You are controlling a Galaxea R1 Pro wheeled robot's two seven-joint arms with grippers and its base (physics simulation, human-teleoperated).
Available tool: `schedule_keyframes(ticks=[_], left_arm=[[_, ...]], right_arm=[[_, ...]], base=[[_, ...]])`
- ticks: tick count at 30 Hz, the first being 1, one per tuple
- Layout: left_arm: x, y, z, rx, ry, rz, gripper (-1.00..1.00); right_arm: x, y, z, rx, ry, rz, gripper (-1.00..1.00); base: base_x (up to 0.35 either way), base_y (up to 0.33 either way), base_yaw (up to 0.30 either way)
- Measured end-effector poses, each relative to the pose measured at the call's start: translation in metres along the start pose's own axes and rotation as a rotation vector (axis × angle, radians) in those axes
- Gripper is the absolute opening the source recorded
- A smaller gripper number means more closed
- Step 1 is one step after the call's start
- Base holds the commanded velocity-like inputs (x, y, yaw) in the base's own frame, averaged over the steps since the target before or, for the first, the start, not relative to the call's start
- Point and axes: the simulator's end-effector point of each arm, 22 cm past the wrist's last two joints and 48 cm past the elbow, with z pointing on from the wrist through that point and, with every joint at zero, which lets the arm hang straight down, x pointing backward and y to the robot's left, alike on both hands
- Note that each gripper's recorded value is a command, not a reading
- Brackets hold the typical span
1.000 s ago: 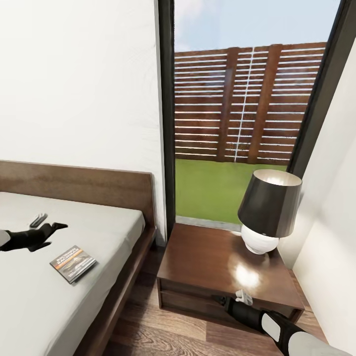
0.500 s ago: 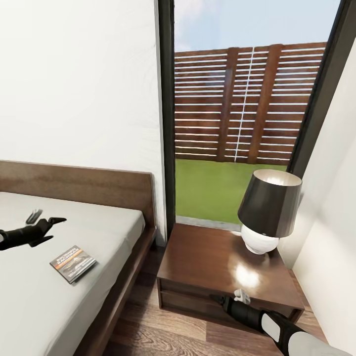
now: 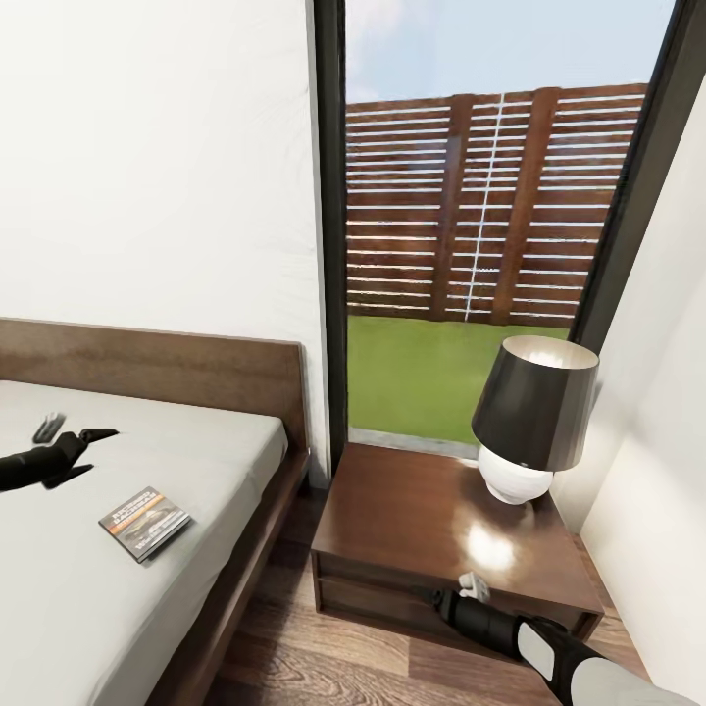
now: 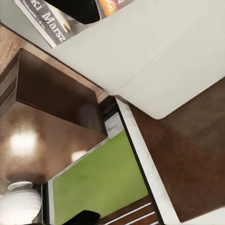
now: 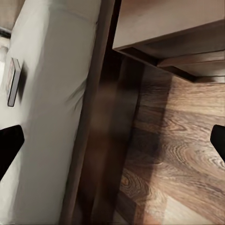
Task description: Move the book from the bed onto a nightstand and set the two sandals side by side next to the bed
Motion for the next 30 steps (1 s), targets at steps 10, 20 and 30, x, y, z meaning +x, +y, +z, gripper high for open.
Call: schedule_keyframes(ticks=[10, 20, 30], left_arm=[[-0.019, 0.012, -0.02, -0.007, -0.034, -0.007, 1.0], [-0.014, 0.025, -0.021, 0.013, -0.044, -0.006, 1.0], [0.0, 0.04, -0.017, 0.019, -0.028, -0.023, 1.0]], right_arm=[[0.008, 0.025, -0.001, -0.112, 0.034, -0.017, 1.0], [0.02, 0.015, 0.005, -0.134, 0.04, -0.019, 1.0], [0.031, 0.003, 0.012, -0.158, 0.04, -0.02, 1.0]], base=[[0.0, 0.0, 0.0], [0.0, 0.0, 0.0], [0.0, 0.0, 0.0]])
